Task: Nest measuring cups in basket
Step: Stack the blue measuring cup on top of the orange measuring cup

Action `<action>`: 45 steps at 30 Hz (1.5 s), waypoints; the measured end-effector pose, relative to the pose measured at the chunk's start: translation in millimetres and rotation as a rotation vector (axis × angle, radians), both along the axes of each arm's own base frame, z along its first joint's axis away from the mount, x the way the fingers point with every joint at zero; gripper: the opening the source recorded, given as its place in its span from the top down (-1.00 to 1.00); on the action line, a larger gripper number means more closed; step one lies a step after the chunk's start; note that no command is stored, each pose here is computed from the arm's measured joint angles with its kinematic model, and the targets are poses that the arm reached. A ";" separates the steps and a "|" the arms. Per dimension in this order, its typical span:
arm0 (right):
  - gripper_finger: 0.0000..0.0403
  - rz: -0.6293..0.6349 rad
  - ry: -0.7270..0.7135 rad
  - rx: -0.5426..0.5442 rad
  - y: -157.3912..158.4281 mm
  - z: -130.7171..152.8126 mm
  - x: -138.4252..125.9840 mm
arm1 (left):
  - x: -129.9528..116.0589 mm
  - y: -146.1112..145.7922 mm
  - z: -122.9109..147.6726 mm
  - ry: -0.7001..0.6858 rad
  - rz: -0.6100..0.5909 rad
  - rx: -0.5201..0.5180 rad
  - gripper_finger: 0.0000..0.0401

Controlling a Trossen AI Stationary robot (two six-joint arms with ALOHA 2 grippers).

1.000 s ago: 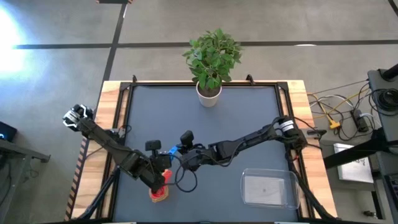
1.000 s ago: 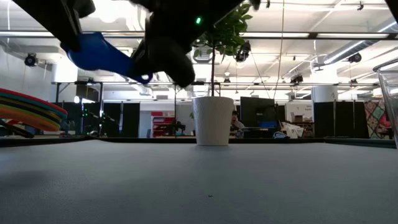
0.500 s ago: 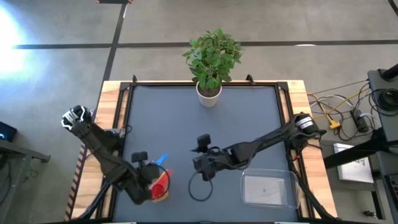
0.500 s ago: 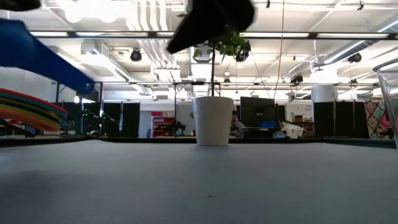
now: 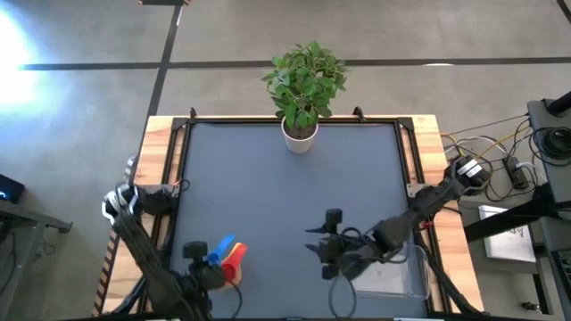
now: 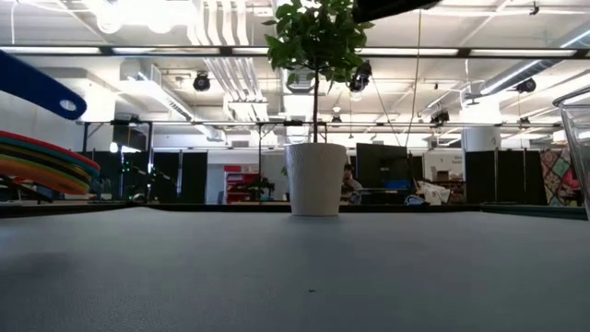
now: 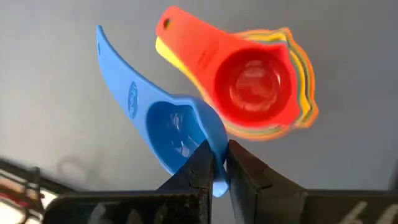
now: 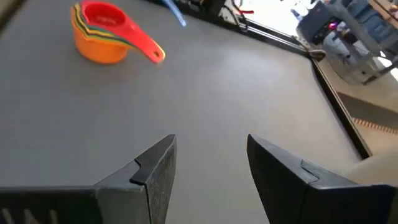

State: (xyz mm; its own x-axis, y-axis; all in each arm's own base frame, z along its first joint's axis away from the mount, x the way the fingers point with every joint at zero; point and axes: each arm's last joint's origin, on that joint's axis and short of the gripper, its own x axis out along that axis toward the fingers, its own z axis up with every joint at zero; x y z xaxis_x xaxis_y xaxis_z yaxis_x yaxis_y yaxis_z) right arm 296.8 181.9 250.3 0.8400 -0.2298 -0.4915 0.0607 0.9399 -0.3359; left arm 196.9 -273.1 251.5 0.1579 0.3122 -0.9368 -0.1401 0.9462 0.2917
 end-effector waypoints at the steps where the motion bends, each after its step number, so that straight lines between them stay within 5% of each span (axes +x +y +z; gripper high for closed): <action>1: 0.07 -0.005 -0.015 0.011 2.3 -1.0 -3.6 | 2.9 -6.7 -4.1 0.004 -0.008 0.032 0.96; 4: 0.07 -0.009 -0.062 0.032 9.0 -4.5 -12.3 | 11.4 -25.1 -16.6 0.034 -0.035 0.122 0.96; 10: 0.07 0.000 -0.117 0.072 14.8 -5.6 -16.0 | 26.0 -51.2 -24.8 0.004 -0.078 0.110 0.96; 28: 0.07 0.037 -0.137 0.064 25.6 5.9 -12.8 | 28.6 -50.2 -45.2 0.029 0.035 0.136 0.90; 40: 0.07 0.047 -0.138 0.048 26.3 8.6 -12.0 | 33.2 -56.5 -28.3 -0.013 0.027 0.078 0.09; 45: 0.07 0.061 -0.132 0.020 26.3 8.7 -11.9 | 28.1 -66.0 7.6 -0.318 -0.047 0.079 -0.10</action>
